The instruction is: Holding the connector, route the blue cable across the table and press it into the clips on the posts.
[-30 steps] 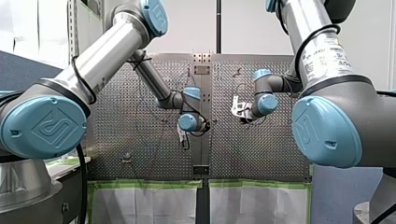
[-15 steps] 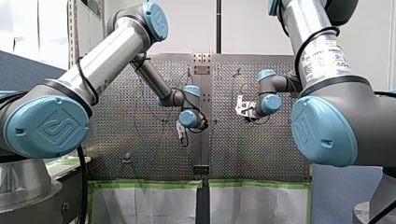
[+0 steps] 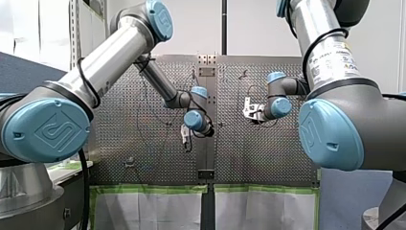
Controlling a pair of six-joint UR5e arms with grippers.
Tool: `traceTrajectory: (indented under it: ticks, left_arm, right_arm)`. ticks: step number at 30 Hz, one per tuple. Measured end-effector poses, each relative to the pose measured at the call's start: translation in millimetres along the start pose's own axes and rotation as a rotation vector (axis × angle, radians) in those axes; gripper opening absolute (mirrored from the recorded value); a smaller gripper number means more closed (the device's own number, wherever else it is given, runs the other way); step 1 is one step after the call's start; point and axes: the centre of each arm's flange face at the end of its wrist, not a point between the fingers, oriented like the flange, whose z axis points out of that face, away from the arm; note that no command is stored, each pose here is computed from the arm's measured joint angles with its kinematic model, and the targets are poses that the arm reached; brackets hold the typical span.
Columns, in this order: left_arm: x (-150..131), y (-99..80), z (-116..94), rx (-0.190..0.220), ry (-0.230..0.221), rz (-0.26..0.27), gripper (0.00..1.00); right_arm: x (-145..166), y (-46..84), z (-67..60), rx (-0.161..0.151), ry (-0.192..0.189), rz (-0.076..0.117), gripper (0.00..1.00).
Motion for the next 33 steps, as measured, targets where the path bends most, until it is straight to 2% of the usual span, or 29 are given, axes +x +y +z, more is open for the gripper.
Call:
traceTrajectory:
  ticks: [5,10,26,33]
  left_arm:
    - [-15,-6.7,-13,-0.026,0.006,0.024,1.00]
    - [-28,-21.2,-29,-0.019,0.000,0.035,1.00]
    - [-15,-59.3,-63,-0.001,0.022,0.100,1.00]
    - [-9,-89.2,-78,0.017,-0.018,0.093,1.00]
  right_arm:
    - [2,1.5,2.5,0.023,0.003,0.001,0.00]
    - [2,5.0,3.0,0.023,0.002,0.003,0.00]
    - [2,7.0,2.7,0.020,-0.002,0.005,0.00]
    - [2,13.8,1.8,0.009,-0.007,0.006,0.00]
